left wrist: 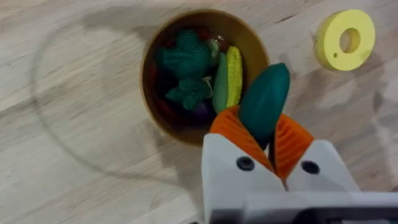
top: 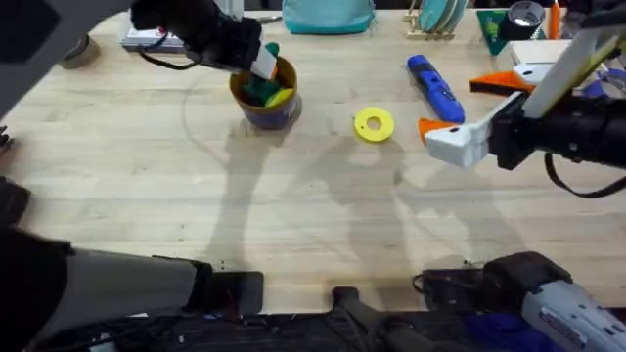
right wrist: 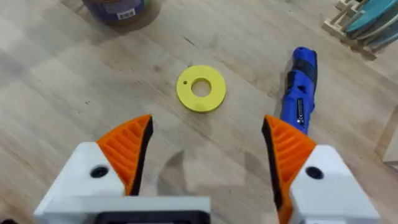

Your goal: Pick up the gripper from the table and insert it into the empty holder that is missing its gripper. Then pick up a screw, insert it into the mounting hole, and use the screwdriver to tighten it. Finally, clean up the table by picking up the vegetable and placing it into the bucket.

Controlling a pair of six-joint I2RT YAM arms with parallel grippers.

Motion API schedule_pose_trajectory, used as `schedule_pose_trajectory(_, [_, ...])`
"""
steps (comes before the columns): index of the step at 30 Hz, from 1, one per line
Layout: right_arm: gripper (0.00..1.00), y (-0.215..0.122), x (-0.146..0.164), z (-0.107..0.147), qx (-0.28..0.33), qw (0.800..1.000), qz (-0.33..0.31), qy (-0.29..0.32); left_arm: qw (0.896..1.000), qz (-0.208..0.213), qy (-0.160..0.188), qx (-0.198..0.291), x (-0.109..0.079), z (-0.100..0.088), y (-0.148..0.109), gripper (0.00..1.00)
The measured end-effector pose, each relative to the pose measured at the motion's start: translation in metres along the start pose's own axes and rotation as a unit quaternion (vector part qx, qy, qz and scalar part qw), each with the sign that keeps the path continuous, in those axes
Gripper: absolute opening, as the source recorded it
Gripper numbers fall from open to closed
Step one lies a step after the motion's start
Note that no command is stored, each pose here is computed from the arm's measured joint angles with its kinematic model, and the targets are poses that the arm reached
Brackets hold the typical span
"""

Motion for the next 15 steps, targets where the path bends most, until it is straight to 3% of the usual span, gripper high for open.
schedule_pose_trajectory(5, [0.995, 0.0, 0.0, 0.0, 0.0, 1.0, 0.0, 0.0, 1.0, 0.0, 0.0, -0.002, 0.002, -0.002, 0.004, 0.049])
schedule_pose_trajectory(11, [0.995, 0.0, 0.0, 0.0, 0.0, 1.0, 0.0, 0.0, 1.0, -0.006, -0.002, -0.001, 0.003, -0.002, 0.002, 0.938])
schedule_pose_trajectory(15, [0.994, 0.0, 0.0, 0.001, 0.001, 1.0, 0.0, 0.0, 1.0, -0.016, -0.007, 0.001, 0.006, 0.003, -0.006, 0.985])
Point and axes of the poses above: each hand's point on the last joint's axis, 136 mm out from that joint toward the fingers, its own y axis out along the fingers, its own x axis along the line the jaws close on, z = x × y, the point moved 1 cm from there along -y, back along the fingers, and after that the axes turned 9 degrees about y, right-handed, at the moved point
